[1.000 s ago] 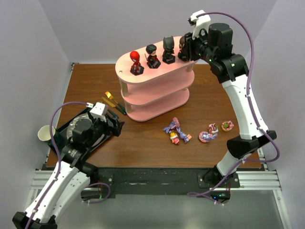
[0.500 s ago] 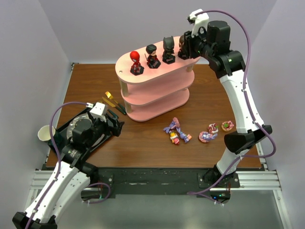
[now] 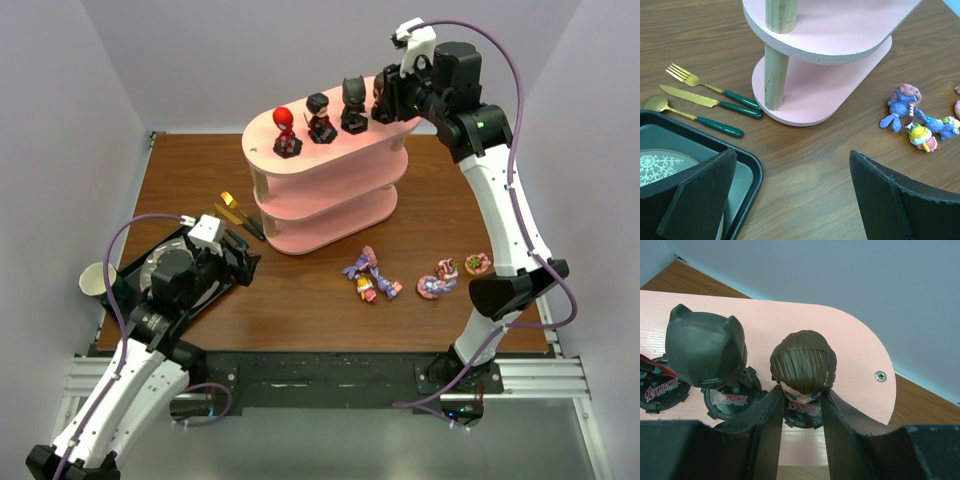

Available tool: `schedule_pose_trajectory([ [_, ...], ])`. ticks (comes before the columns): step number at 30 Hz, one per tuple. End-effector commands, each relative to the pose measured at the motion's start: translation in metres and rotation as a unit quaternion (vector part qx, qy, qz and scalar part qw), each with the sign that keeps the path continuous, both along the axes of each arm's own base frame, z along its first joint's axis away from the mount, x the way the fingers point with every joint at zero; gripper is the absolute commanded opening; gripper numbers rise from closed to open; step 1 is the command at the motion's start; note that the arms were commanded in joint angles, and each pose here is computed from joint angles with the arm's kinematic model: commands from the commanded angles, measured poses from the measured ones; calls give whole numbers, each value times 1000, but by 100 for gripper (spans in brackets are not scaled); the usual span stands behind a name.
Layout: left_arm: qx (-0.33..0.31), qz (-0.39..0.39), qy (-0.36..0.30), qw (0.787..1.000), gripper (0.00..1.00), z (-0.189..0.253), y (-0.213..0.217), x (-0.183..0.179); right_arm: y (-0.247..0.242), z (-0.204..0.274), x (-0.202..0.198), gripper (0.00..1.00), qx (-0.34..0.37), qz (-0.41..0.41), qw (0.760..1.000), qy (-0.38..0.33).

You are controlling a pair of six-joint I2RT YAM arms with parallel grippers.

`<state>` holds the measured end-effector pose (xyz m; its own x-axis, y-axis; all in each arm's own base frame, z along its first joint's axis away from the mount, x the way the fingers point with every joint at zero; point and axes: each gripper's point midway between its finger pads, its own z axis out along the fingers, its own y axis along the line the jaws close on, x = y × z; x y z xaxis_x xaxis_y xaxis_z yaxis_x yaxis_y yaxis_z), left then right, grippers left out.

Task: Place and organize the plastic toys onto the shelf

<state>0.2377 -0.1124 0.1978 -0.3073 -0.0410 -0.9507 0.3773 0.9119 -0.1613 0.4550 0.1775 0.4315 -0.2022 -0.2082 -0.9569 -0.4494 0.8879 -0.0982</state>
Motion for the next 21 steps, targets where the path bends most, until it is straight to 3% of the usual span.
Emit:
schedule_pose_trajectory([
  [1,-7,-8,-31,999,100,19,-3,2,-1,16,-2,41,3,6,1000,-22],
  [2,-7,-8,-32,999,100,19,-3,2,-1,16,-2,46,3,5,1000,-23],
  [11,-8,-8,-33,999,100,20,-3,2,-5,32,-12,59,10,5,999,-41],
  [17,-7,-9,-33,999,100,20,-3,2,-10,39,-26,78,18,4,999,-45],
  [21,-7,-9,-33,999,100,19,-3,2,-22,50,-57,92,43,-8,997,-60],
])
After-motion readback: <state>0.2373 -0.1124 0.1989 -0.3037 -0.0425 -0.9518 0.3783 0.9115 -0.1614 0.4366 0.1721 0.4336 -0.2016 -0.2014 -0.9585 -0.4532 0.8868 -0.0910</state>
